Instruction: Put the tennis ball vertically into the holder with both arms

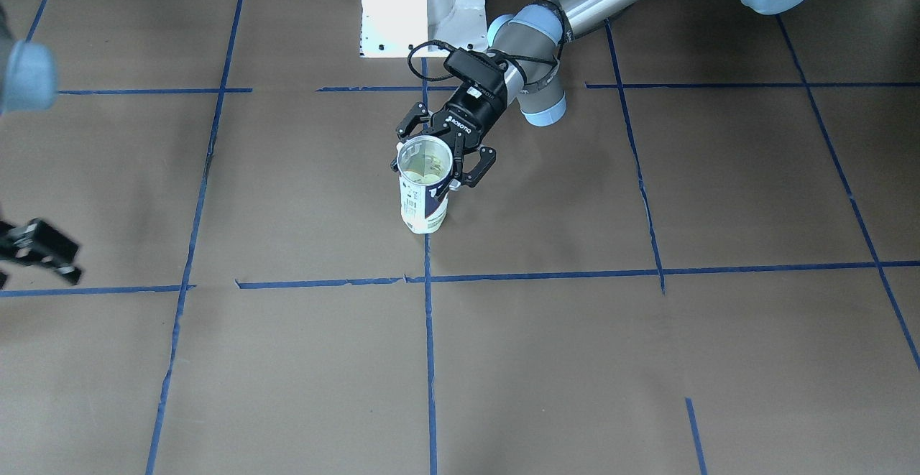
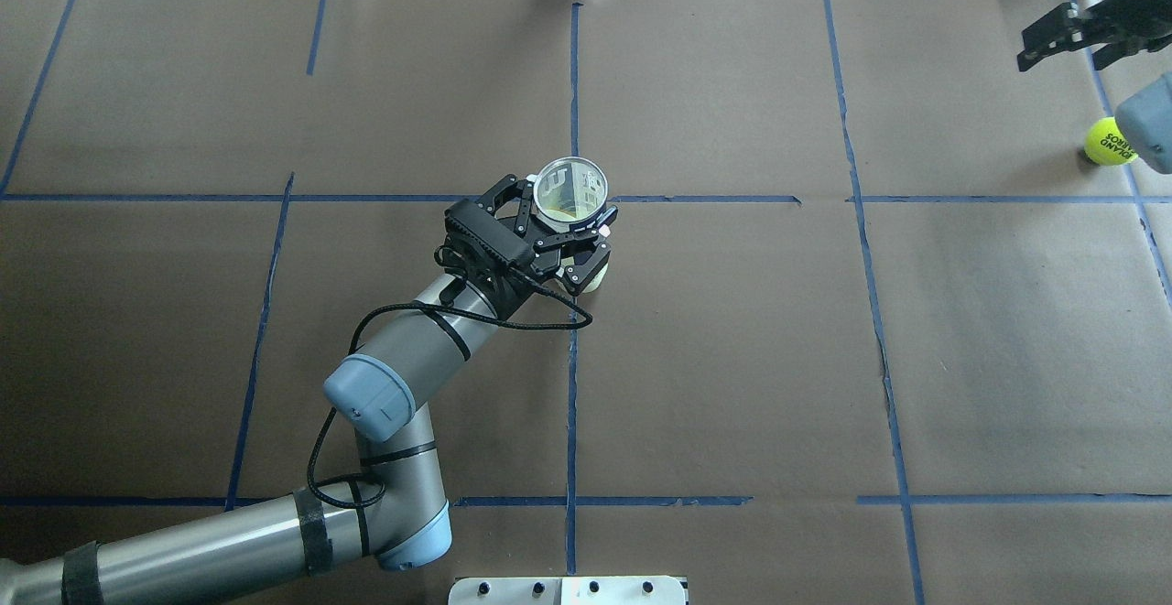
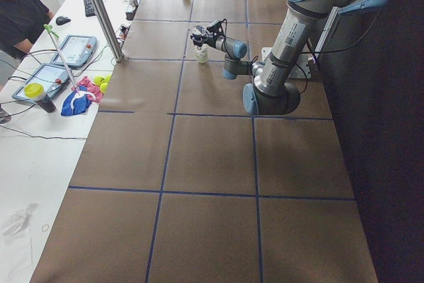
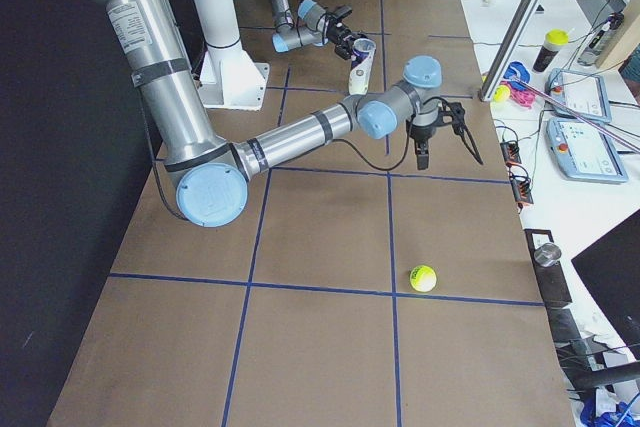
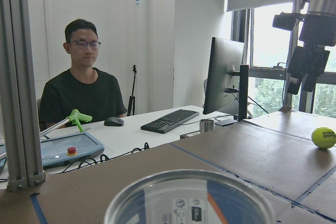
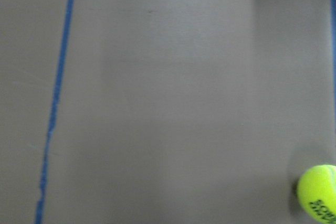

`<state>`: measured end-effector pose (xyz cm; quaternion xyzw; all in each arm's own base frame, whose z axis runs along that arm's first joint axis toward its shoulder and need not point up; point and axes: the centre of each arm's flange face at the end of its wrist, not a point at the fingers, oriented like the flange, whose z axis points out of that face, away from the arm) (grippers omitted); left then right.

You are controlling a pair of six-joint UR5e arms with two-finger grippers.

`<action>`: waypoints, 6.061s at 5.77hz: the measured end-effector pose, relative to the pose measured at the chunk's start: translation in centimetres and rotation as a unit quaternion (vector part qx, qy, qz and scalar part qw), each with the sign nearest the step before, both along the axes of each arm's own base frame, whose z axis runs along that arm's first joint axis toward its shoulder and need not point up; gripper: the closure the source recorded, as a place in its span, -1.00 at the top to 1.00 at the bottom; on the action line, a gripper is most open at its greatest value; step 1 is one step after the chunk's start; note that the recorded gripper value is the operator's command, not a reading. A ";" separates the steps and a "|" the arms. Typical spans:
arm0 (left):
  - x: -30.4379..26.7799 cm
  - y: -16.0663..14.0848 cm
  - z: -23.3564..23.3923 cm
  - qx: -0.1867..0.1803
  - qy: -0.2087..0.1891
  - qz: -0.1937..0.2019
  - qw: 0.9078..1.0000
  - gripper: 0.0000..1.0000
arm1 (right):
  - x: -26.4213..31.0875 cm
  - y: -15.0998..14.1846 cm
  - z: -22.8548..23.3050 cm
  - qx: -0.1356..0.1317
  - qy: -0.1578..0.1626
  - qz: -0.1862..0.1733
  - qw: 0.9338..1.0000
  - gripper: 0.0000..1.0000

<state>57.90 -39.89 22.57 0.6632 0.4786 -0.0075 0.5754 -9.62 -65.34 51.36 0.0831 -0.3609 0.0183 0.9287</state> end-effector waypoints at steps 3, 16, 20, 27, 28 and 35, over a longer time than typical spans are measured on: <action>-0.1 0.1 -0.3 0.001 0.004 0.000 1.000 0.72 | 2.3 -0.4 13.7 -0.001 0.022 -0.013 1.000 1.00; -0.2 0.1 -0.2 0.001 0.003 0.001 1.000 0.73 | -7.1 8.0 -13.8 0.052 -0.107 0.016 0.993 -1.00; -0.3 0.1 -0.1 0.001 0.004 0.001 1.000 0.75 | -25.7 18.0 -38.1 -0.055 -0.262 0.109 0.957 -0.99; -1.1 0.4 0.1 0.003 0.008 0.001 1.000 0.76 | -35.3 19.9 -43.5 -0.056 -0.243 0.144 0.958 1.00; -1.0 0.4 0.1 0.003 0.008 0.001 1.000 0.77 | -35.4 20.1 -43.2 -0.057 -0.241 0.142 0.959 1.00; -7.6 2.2 -4.6 0.028 0.078 -0.002 0.997 0.99 | -14.4 9.7 -36.3 -0.074 -0.243 0.114 0.961 1.00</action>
